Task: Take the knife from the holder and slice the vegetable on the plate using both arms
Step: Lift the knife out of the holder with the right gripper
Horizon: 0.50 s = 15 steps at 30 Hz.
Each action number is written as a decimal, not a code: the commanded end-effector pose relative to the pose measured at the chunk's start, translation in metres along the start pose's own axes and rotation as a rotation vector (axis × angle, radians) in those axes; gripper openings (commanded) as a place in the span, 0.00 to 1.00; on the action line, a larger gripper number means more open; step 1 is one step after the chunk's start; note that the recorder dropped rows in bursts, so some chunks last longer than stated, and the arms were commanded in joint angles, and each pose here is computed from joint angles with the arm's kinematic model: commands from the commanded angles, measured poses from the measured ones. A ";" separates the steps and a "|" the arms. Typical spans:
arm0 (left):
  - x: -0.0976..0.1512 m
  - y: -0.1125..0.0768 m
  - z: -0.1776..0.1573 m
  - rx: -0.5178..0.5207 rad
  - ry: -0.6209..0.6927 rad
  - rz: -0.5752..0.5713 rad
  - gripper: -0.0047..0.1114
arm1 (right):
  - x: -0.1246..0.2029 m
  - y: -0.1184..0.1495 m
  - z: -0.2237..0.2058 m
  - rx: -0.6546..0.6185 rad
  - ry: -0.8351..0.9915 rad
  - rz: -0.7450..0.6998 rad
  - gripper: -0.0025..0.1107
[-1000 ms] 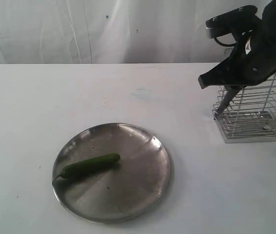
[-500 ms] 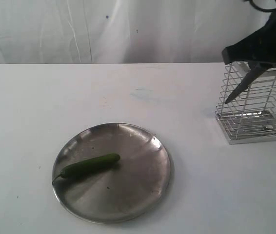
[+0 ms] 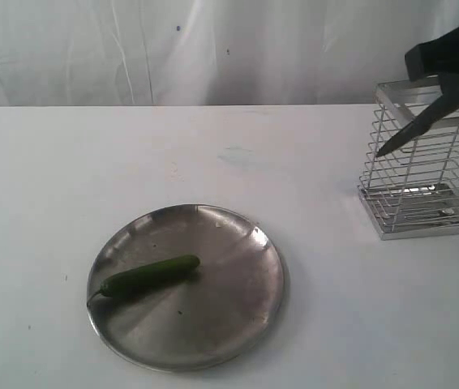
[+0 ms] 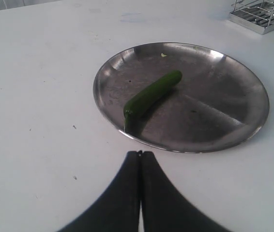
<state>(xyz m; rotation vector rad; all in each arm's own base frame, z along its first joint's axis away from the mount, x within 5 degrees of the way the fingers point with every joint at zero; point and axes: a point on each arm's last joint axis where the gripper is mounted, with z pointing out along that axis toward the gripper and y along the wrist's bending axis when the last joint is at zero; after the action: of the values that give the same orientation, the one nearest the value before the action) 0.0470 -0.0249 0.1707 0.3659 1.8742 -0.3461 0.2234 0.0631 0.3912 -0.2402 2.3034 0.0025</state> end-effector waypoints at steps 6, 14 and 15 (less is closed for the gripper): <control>0.001 0.000 0.000 0.000 0.002 -0.007 0.04 | 0.004 0.005 -0.040 -0.095 -0.087 0.005 0.09; 0.001 0.000 0.000 0.000 0.002 -0.007 0.04 | 0.017 0.041 -0.053 -0.328 -0.097 -0.073 0.09; 0.001 0.000 0.000 0.000 0.002 -0.007 0.04 | 0.020 0.046 -0.050 -0.347 -0.102 -0.088 0.09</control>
<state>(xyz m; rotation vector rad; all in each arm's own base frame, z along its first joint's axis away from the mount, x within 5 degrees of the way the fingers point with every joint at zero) 0.0470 -0.0249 0.1707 0.3677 1.8738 -0.3448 0.1700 0.0906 0.4134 -0.4321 2.2103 0.3217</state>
